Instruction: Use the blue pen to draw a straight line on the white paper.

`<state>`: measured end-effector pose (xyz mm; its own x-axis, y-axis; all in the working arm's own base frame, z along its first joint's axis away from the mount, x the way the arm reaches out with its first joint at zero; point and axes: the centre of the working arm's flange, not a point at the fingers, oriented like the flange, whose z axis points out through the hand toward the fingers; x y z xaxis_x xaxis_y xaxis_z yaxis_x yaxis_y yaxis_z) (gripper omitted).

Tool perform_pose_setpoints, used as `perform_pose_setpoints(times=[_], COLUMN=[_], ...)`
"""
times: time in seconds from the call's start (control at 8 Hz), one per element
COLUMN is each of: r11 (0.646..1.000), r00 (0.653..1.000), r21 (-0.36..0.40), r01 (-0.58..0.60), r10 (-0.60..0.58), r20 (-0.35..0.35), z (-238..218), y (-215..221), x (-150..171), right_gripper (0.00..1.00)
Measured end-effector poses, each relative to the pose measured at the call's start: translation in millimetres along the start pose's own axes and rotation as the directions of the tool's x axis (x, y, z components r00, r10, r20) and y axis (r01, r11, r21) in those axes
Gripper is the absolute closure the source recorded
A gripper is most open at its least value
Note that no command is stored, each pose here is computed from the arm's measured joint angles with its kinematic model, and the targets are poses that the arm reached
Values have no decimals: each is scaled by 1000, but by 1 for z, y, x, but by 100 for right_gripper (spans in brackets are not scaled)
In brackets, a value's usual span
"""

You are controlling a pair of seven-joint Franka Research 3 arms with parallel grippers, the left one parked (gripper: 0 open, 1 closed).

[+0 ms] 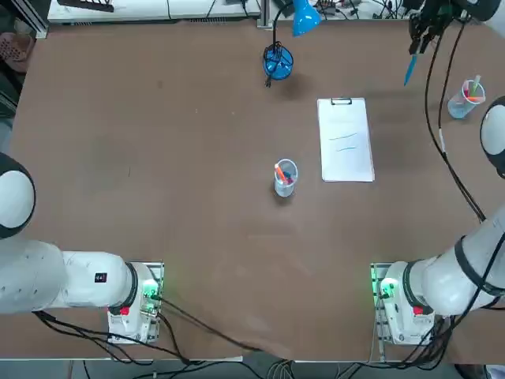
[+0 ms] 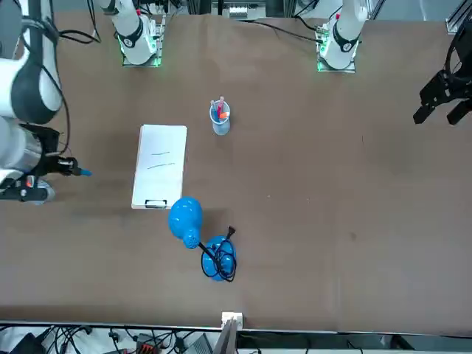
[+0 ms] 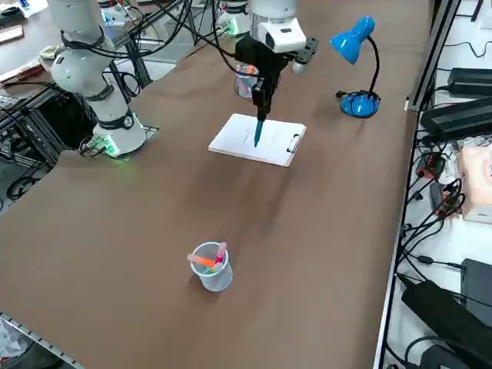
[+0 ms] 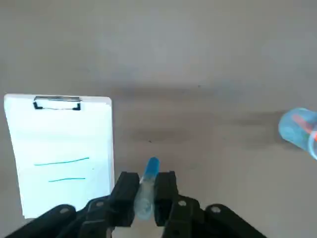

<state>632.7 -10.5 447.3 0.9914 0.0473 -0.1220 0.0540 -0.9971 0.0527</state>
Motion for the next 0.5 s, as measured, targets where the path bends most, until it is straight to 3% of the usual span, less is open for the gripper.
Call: perform_pose_setpoints(times=[0.5], r11=[993], r00=[994], r21=[44], r01=[106], r10=[-106], r20=[-4], z=[8], y=[-67], x=[-2], right_gripper=[79])
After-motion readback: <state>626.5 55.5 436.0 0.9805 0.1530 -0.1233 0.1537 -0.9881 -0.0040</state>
